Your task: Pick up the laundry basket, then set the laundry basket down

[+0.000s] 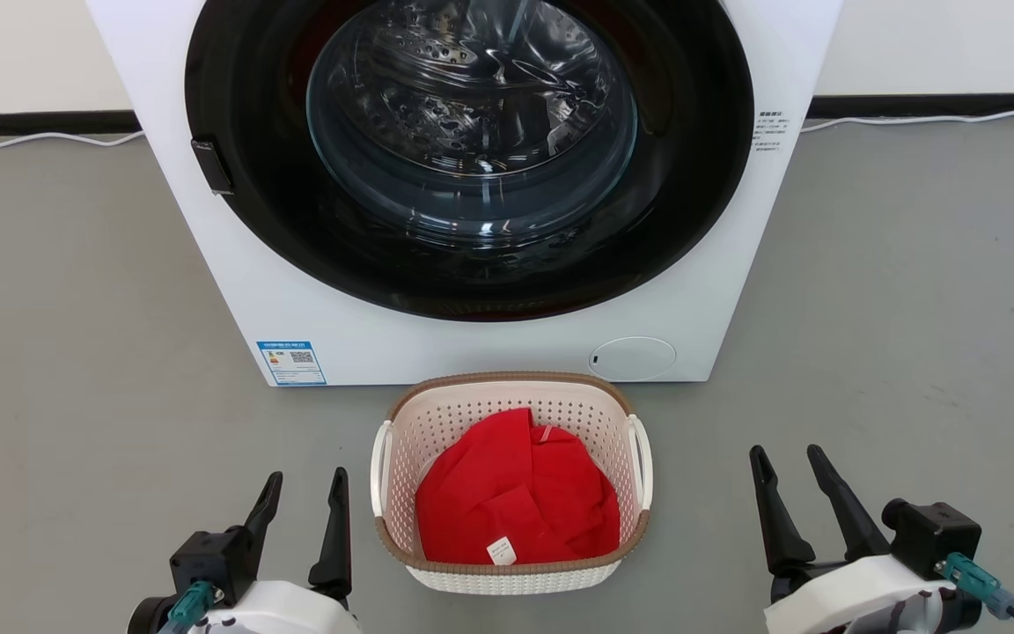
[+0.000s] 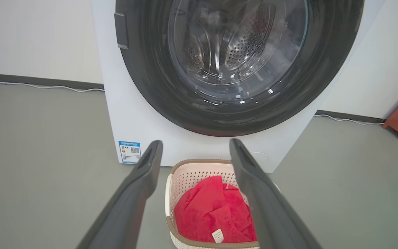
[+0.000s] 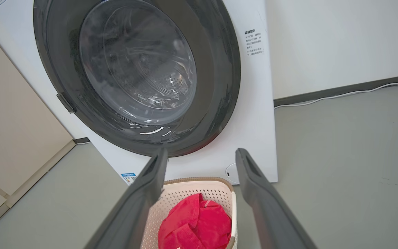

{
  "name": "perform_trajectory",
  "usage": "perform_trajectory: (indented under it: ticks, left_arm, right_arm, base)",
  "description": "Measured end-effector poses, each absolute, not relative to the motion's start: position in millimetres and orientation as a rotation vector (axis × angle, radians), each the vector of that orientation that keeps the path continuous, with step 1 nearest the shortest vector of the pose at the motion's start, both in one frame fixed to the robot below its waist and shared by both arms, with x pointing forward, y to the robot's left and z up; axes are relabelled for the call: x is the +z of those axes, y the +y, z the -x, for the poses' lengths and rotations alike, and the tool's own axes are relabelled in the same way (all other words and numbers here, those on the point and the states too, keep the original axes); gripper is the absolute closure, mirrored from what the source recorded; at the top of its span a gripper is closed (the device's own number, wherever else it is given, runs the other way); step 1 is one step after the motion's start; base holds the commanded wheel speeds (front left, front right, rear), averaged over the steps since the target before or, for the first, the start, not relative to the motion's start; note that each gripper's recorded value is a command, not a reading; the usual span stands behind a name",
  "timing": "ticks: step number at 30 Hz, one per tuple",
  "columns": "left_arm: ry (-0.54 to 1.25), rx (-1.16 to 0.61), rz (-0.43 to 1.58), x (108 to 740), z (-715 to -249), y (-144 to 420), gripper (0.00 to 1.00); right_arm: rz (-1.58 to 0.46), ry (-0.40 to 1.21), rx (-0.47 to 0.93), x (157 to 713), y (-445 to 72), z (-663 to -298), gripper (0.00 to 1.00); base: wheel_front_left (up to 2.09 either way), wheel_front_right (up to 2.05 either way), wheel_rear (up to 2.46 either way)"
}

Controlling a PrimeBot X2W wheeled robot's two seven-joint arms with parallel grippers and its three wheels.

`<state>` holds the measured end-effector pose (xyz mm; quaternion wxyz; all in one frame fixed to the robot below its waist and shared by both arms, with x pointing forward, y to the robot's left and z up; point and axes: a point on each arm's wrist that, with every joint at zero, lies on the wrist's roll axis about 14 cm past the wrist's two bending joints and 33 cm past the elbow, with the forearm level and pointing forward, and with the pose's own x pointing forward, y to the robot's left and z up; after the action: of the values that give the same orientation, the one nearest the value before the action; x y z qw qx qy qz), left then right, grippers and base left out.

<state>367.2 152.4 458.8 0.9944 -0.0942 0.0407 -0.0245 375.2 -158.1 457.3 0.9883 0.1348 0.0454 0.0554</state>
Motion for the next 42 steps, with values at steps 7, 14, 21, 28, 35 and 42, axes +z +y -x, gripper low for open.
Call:
perform_trajectory:
  ticks: [7, 14, 21, 28, 35, 42]
  left_arm:
    - [0.089, -0.051, 0.188, 456.4, -367.1, 151.6, 0.00]
    - [0.092, -0.049, 0.195, 455.6, -366.9, 151.7, 0.00]
    - [0.127, -0.055, 0.226, 445.9, -363.0, 149.1, 1.00]
    - [0.198, -0.031, 0.266, 426.2, -351.1, 150.7, 1.00]
    - [0.214, -0.004, 0.336, 424.8, -351.3, 154.9, 1.00]
    - [0.221, 0.019, 0.408, 424.8, -351.5, 158.5, 1.00]
  right_arm:
    - [-0.264, 0.098, 0.112, 455.1, -158.2, -375.1, 0.00]
    - [-0.264, 0.102, 0.111, 453.9, -158.3, -374.7, 0.00]
    - [-0.267, 0.129, 0.105, 445.5, -158.2, -370.0, 1.00]
    - [-0.313, 0.196, 0.078, 426.1, -159.3, -356.6, 1.00]
    - [-0.380, 0.199, 0.050, 426.6, -163.3, -357.4, 1.00]
    - [-0.450, 0.204, 0.019, 427.5, -168.5, -358.4, 1.00]
  base:
    - [0.00, 0.00, 0.00]
    - [0.00, 0.00, 0.00]
    - [0.00, 0.00, 0.00]
    - [0.00, 0.00, 0.00]
    - [0.00, 0.00, 0.00]
    - [0.00, 0.00, 0.00]
